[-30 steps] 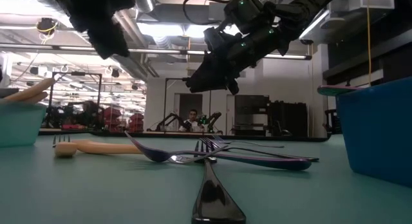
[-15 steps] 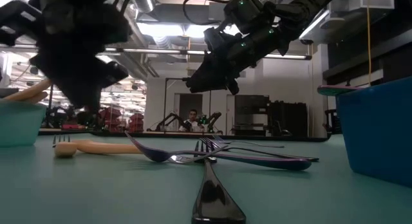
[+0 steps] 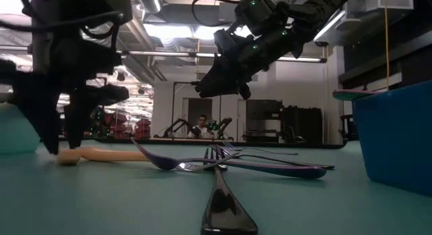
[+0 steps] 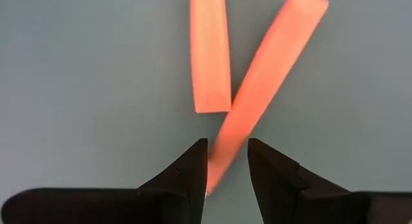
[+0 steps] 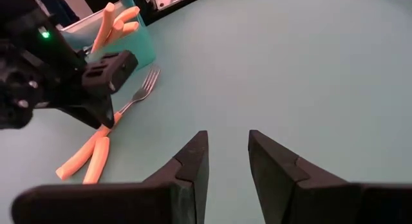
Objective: Sort silverware by color (type)
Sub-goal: Put the yellow fork into the green bin
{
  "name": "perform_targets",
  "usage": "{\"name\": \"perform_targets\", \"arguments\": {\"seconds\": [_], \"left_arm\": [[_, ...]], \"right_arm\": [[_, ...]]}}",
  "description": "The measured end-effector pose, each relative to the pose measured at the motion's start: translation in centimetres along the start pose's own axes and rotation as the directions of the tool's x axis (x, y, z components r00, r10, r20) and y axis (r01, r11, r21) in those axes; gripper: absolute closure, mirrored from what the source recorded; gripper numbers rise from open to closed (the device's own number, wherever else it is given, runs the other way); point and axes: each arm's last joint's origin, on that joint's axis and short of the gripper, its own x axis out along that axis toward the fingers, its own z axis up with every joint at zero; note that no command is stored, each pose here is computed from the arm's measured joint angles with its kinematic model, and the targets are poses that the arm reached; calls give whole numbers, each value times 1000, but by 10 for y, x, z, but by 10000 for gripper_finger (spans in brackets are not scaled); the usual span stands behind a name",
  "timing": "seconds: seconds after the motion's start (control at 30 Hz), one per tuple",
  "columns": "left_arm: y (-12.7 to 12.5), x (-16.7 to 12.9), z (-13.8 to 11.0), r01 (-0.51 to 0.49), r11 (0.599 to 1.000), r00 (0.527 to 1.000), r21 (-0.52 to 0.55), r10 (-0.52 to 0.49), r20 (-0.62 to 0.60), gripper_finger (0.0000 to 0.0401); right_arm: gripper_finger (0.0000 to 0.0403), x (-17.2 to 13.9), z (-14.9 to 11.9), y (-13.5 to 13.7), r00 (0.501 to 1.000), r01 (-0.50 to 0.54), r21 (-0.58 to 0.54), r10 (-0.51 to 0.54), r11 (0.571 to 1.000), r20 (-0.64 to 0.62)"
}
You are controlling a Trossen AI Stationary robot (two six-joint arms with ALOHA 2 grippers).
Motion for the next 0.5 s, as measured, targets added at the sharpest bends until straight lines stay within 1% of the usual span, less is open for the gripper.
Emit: {"name": "perform_targets", "arguments": {"seconds": [0.17, 0.4, 0.5], "left_arm": [[-3, 9, 0, -32, 998, 999, 47, 34, -39, 296], [-3, 11, 1, -27, 998, 998, 50, 29, -48, 296], [-3, 12, 0, -24, 997, 998, 76, 28, -49, 297]], "right_arm": [[303, 0, 0, 0, 1000, 0, 0, 0, 1000, 0], [303, 0, 0, 0, 1000, 0, 0, 0, 1000, 0], [303, 0, 0, 0, 1000, 0, 0, 0, 1000, 0]]}}
